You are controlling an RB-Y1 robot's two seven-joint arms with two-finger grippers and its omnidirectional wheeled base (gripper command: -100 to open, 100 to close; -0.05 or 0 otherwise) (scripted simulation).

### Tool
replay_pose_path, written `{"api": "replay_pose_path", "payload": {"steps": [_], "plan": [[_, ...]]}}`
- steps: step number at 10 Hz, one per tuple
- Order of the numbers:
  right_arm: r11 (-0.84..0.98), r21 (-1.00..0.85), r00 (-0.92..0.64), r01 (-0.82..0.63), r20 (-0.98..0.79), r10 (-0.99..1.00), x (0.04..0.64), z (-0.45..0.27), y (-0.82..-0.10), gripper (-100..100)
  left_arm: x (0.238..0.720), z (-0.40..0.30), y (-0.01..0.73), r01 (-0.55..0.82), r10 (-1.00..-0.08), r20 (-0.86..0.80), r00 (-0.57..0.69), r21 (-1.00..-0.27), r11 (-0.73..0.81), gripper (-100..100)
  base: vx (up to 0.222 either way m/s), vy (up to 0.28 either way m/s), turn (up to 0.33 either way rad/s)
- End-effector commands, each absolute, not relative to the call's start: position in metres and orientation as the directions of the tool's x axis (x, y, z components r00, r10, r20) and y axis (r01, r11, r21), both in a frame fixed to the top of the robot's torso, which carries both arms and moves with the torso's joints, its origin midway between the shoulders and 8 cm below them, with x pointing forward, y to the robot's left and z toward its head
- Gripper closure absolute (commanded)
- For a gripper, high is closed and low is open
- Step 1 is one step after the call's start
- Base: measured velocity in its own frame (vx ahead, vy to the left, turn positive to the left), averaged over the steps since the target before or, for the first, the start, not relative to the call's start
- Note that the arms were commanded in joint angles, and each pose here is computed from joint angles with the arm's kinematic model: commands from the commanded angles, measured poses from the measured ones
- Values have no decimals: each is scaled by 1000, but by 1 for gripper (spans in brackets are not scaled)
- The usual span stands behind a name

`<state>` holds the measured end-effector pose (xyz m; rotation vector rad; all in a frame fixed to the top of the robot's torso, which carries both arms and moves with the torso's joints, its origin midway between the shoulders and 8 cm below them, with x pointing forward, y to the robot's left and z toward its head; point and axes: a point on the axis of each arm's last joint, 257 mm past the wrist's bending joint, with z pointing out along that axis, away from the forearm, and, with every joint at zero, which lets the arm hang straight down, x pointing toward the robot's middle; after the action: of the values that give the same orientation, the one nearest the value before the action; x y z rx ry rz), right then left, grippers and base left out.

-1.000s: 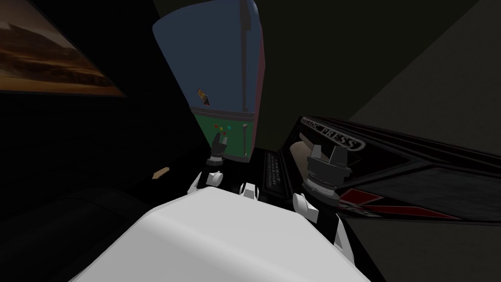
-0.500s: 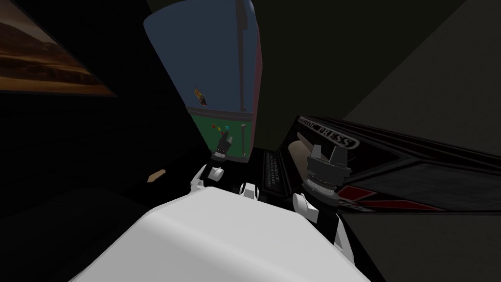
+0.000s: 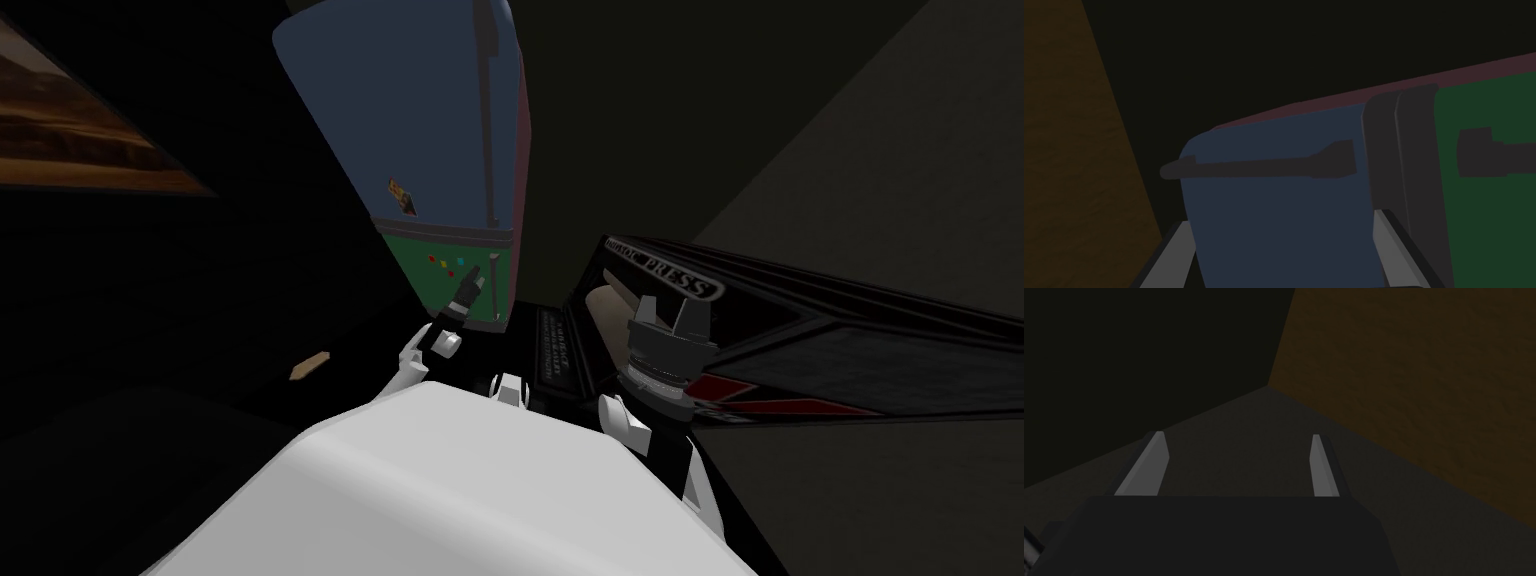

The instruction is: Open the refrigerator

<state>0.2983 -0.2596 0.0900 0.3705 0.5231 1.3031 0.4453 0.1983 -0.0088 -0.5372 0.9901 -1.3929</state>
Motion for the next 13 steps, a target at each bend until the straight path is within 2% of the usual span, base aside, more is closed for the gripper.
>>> {"api": "replay_pose_path", "payload": {"steps": [1,13], "plan": [[233,538,176,-810,-156,972,298,90,-260,0,461,-11,191,530,-951,-277,-140,-832,164,-100,6,2,-32],[233,538,176,-810,-156,972,298,90,-260,0,538,-17,171,396,-882,-412,-229,-867,302,-100,7,2,-51]]}}
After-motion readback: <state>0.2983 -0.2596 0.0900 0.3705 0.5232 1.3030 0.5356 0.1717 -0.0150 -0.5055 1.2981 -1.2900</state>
